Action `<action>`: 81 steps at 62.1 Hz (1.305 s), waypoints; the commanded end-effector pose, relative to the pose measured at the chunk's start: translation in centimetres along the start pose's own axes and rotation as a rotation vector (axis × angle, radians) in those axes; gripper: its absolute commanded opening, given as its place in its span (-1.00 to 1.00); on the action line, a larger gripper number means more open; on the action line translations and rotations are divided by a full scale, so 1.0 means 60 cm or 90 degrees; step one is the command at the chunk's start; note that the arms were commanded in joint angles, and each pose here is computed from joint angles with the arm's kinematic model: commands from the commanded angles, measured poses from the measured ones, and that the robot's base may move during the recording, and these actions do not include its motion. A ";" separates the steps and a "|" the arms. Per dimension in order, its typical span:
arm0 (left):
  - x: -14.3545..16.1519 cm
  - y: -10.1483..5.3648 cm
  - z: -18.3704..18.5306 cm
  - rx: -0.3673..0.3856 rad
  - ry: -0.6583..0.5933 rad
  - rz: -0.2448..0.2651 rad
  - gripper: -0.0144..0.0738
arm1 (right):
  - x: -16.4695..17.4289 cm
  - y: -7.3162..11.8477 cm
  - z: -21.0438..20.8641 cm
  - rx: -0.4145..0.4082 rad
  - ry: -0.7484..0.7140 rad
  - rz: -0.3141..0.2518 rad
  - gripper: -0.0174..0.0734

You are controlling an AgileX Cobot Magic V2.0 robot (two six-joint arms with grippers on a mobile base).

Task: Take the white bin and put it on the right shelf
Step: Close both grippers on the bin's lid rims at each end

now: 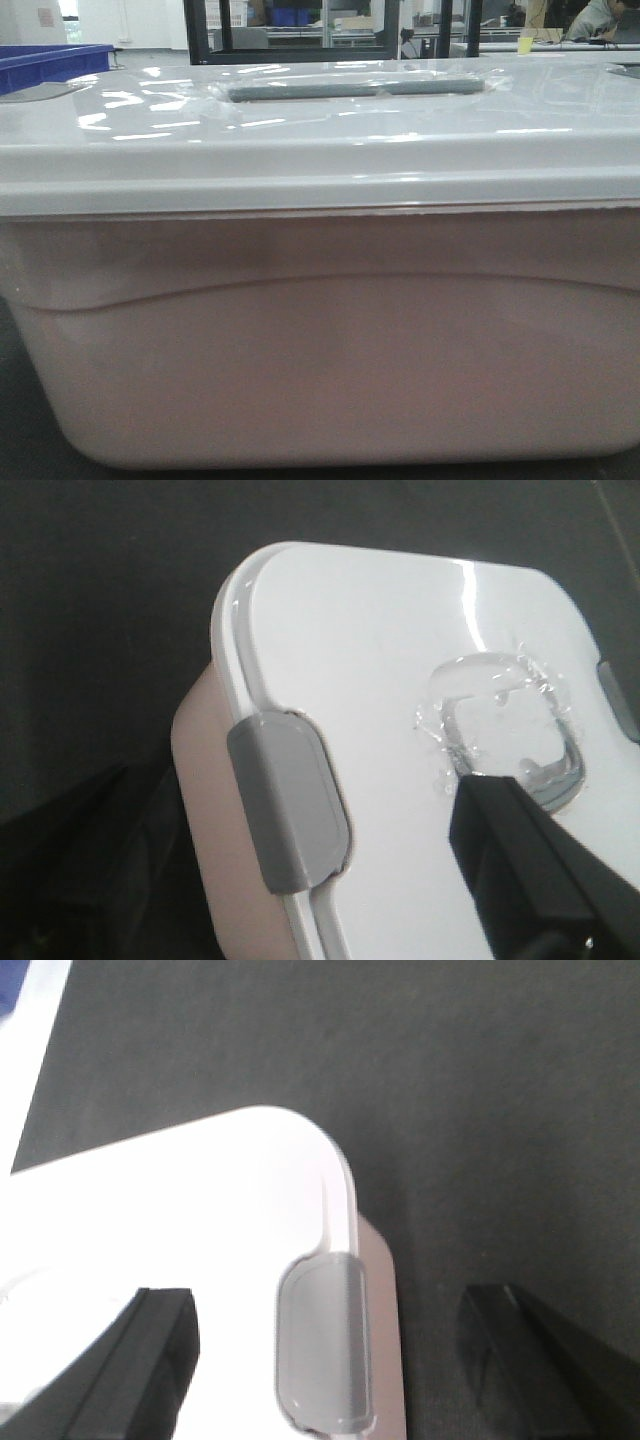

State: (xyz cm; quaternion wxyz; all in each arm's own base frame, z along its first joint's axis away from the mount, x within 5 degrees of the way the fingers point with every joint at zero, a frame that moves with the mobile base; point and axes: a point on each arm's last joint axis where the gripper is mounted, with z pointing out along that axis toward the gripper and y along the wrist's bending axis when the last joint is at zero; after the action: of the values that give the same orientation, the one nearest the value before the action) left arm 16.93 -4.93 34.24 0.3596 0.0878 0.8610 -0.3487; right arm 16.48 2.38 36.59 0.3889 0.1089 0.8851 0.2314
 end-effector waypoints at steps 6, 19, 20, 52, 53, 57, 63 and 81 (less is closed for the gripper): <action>-0.027 -0.005 0.002 0.126 -0.014 -0.019 0.37 | -0.030 -0.001 -0.008 -0.031 -0.020 -0.006 0.76; -0.026 0.009 0.022 0.174 0.039 -0.057 0.37 | -0.044 -0.016 0.002 -0.108 0.007 0.000 0.76; -0.026 0.010 0.023 0.176 0.043 -0.059 0.37 | -0.045 -0.017 0.004 -0.114 0.010 -0.001 0.76; -0.038 0.078 0.070 0.228 0.076 -0.132 0.37 | -0.069 -0.076 0.080 -0.238 0.110 0.030 0.76; -0.038 0.081 0.072 0.229 0.075 -0.136 0.37 | -0.068 -0.077 0.083 -0.249 0.110 0.037 0.76; -0.039 0.087 0.077 0.232 0.078 -0.147 0.37 | -0.063 -0.079 0.093 -0.285 0.109 0.047 0.76; -0.037 0.092 0.081 0.232 0.083 -0.155 0.37 | -0.050 -0.088 0.110 -0.323 0.111 0.067 0.76; -0.037 0.094 0.083 0.232 0.085 -0.158 0.37 | 0.005 -0.113 0.143 -0.364 0.115 0.121 0.76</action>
State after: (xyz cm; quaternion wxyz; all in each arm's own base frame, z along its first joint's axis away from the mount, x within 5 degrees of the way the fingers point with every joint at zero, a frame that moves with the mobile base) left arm 24.33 -3.13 28.11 0.2393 0.0336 0.8479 -0.4719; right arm 22.95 -1.17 26.64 0.2746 0.0777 0.8393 0.4626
